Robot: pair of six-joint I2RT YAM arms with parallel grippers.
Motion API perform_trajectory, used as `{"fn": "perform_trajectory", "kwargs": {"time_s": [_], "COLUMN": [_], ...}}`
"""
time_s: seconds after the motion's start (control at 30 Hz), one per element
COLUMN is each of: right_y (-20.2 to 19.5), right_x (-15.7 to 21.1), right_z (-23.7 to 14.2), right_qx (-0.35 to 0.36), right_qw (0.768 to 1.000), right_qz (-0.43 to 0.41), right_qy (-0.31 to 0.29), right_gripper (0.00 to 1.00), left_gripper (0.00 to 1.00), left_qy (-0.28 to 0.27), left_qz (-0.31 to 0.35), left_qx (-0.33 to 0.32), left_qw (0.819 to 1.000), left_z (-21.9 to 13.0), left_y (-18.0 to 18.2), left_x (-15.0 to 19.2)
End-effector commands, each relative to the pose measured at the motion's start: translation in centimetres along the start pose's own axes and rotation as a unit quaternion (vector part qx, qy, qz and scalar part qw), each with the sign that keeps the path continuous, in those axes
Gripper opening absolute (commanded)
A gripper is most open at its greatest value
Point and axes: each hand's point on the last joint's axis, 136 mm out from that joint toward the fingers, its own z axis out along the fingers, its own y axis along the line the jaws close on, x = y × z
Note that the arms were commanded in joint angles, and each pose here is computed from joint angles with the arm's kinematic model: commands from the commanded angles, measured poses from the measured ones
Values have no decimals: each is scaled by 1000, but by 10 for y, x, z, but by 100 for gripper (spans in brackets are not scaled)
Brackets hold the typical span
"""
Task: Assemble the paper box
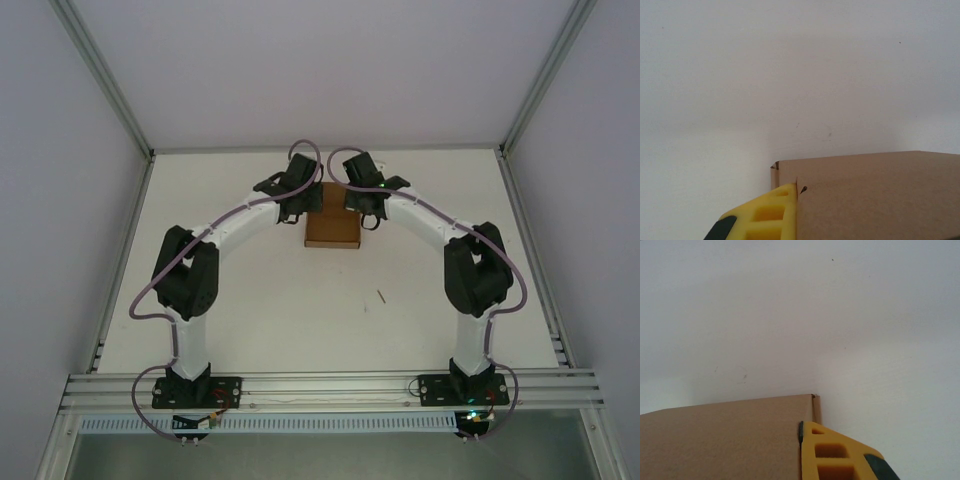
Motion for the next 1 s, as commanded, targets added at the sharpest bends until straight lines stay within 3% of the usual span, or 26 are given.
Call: {"fn": "perform_trajectory", "kwargs": {"time_s": [0.0,0.23,0.4,0.7,0.97], "right_y": [5,-3,-10,-4,6], "right_x": [-3,9,24,23,22], "right_z": [6,4,5,1,0], "right_qx": [-3,21,20,22,8], "right_qw": [999,999,999,999,999], "right_qz": [28,15,32,30,49], "right_qy": [-16,-29,-31,-19,-8], "right_gripper": [0,0,0,0,0], "left_gripper": [0,0,0,0,0], "left_qy": [42,53,76,50,85], "left_qz": [-22,-11,-55,-91,-156], "left_qx": [7,29,70,114,91], "left_qw": [999,998,993,988,980], "left_z": [8,11,10,-21,-9], "left_y": [-7,-7,-18,-44,-42], "left_x": [24,53,71,21,29]}}
